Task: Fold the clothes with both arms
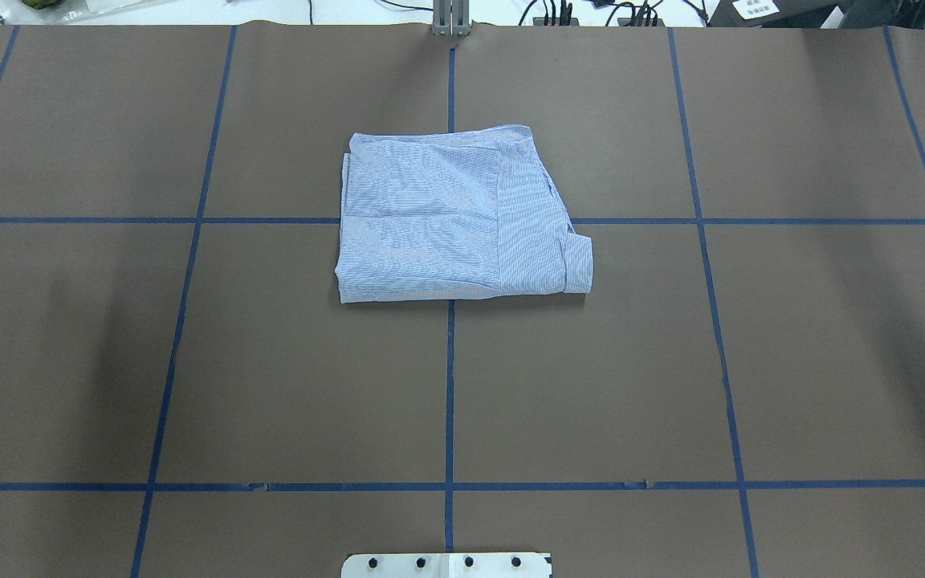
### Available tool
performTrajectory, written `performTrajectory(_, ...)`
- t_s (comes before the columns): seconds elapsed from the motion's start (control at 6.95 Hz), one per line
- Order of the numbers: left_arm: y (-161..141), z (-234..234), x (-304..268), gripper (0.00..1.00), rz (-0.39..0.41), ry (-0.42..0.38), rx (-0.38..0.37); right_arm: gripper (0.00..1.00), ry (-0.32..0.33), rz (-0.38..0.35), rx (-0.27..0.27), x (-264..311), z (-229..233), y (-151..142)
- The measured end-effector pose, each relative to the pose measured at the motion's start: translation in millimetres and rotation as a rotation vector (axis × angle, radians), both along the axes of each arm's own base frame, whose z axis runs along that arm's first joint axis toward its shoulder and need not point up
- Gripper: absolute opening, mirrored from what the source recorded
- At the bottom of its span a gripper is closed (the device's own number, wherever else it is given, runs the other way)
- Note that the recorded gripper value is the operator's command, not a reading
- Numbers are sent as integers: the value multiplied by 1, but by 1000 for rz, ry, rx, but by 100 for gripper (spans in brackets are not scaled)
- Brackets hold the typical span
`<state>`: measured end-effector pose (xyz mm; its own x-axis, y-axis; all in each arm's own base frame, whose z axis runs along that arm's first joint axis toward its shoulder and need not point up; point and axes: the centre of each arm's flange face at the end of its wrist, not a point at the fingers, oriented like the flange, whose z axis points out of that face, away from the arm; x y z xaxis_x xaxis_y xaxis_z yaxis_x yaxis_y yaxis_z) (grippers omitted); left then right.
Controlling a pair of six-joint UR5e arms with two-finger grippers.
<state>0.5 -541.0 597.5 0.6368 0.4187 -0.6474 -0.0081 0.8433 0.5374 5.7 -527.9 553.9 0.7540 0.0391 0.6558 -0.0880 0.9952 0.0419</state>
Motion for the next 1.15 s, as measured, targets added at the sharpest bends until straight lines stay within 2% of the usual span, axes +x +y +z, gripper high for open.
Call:
performTrajectory(0.14,1,6,-15,100,-23,-48,2,100,7,-9,-15,3,1,13)
performTrajectory(0.43,1,-1,-29,100,-45,-91,-104,100,15,-25,-46,5,17,28)
performTrajectory(0.72,35,-37,-33,100,-43,-102,-201,100,-1,-31,-53,2,18,29)
performTrajectory(1.01,59,-37,-36,100,-40,-96,-226,100,-54,-42,-78,-1,26,36)
performTrajectory(1.15,64,-27,-38,100,-37,-98,-203,100,-60,-55,-81,-1,40,45)
